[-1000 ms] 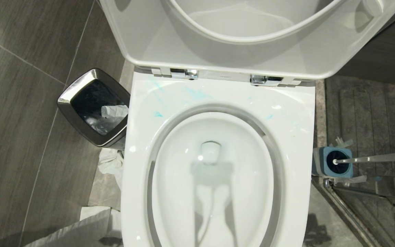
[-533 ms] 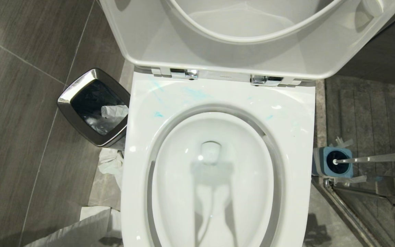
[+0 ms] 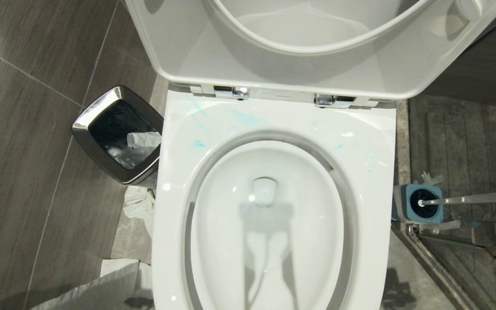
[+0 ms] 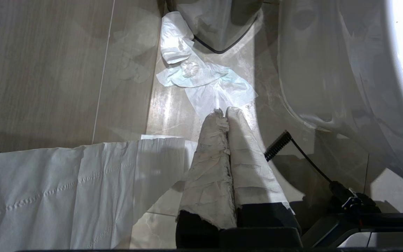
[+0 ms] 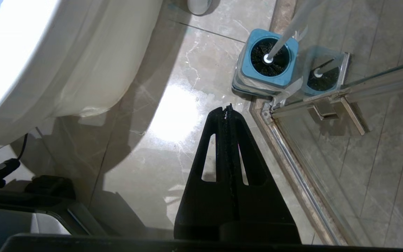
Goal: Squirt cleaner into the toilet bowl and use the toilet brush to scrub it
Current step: Pour in the cleaning agent
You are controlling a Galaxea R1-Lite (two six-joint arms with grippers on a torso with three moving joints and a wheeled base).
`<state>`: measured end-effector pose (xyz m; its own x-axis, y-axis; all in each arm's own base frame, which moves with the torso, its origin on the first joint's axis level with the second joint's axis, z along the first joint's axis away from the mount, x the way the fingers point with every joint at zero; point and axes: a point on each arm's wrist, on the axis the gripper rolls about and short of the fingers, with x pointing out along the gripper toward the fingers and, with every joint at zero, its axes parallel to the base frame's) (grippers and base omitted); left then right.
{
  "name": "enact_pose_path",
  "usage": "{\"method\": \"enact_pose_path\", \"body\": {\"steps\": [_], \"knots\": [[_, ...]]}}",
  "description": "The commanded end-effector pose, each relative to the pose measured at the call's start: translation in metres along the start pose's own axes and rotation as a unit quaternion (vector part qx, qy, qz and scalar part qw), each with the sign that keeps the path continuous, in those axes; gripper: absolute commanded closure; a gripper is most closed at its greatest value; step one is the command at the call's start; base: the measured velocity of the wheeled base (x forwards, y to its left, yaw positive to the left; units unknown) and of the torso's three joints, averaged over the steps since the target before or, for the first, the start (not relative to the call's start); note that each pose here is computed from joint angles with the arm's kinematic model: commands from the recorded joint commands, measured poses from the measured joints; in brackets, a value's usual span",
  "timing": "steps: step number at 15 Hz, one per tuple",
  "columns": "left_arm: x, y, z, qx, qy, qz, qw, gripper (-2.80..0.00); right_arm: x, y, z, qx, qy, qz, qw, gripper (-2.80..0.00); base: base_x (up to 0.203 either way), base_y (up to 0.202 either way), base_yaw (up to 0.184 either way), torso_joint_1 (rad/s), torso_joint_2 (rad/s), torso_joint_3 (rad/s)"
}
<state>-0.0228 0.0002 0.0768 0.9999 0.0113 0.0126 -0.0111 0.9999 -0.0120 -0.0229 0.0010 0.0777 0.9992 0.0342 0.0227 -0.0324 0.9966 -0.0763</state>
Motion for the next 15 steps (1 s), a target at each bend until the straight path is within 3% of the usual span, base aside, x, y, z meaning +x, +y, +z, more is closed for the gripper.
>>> {"method": "enact_pose_path", "body": {"steps": [1,2,5,8,12,15], "knots": [[0.001,0.0,-0.002,-0.001,0.003,0.001,1.0,0.0,0.001,0.0,-0.004,0.0,0.009,-0.004,1.0,0.0,0.0,0.0,0.0,0.0,0.0,0.0],[0.001,0.0,-0.002,0.0,0.003,0.001,1.0,0.0,0.0,0.0,-0.003,0.0,0.013,-0.011,1.0,0.0,0.0,0.0,0.0,0.0,0.0,0.0],[0.001,0.0,-0.002,0.0,0.003,0.001,1.0,0.0,-0.003,0.0,-0.002,-0.005,0.082,-0.001,0.997,0.0,0.0,0.0,0.0,0.0,0.0,0.0],[0.001,0.0,-0.002,0.0,0.003,0.001,1.0,0.0,0.01,-0.002,0.018,0.005,0.145,0.01,0.989,0.0,0.0,0.0,0.0,0.0,0.0,0.0],[0.001,0.0,-0.002,0.0,0.003,0.001,1.0,0.0,0.076,-0.006,0.058,0.039,0.253,0.033,0.966,0.0,0.0,0.0,0.0,0.0,0.0,0.0],[0.001,0.0,-0.002,0.0,0.003,0.001,1.0,0.0,0.147,-0.009,0.062,0.049,0.272,0.043,0.96,0.0,0.0,0.0,0.0,0.0,0.0,0.0]]}}
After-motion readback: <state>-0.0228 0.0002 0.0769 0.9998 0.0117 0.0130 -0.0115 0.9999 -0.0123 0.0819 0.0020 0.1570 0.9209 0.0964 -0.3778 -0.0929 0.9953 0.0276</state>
